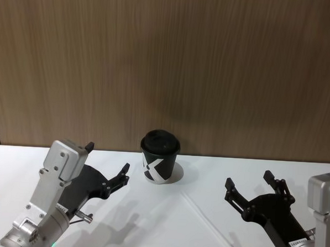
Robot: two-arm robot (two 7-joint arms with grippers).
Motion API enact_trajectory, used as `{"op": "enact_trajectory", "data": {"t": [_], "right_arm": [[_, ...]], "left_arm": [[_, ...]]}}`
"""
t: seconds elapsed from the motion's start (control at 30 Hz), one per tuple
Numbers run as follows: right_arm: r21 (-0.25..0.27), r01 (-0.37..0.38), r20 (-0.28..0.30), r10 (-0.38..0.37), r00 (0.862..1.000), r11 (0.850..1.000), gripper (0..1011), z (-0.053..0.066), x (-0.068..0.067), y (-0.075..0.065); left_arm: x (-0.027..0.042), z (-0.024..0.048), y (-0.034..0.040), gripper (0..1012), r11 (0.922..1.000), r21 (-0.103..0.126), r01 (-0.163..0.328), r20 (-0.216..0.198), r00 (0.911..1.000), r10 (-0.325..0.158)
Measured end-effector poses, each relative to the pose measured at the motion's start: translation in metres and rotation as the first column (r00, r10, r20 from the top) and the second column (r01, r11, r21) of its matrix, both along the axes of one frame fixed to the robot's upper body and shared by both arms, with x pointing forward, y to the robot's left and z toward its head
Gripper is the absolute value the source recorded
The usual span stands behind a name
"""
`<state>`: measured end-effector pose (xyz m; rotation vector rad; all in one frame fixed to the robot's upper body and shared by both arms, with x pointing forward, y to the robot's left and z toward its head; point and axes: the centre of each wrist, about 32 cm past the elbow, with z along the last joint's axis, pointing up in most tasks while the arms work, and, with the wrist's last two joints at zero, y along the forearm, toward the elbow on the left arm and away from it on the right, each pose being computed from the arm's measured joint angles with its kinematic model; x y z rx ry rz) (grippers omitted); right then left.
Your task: Pick up the straw with one hand, pass it to the other hand, and insert it into the cup.
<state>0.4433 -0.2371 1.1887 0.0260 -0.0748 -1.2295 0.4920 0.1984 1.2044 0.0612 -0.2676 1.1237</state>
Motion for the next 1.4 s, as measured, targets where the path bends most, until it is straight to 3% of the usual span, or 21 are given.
{"op": "enact_trajectory", "data": {"t": [1.4], "right_arm": [[0.000, 0.000, 0.000, 0.000, 1.000, 1.000, 1001, 0.0000, 0.0000, 0.0000]], "left_arm": [[0.0000, 0.0000, 0.0000, 1003, 1.0000, 0.000, 0.000, 0.000, 1.0000, 0.000]]}}
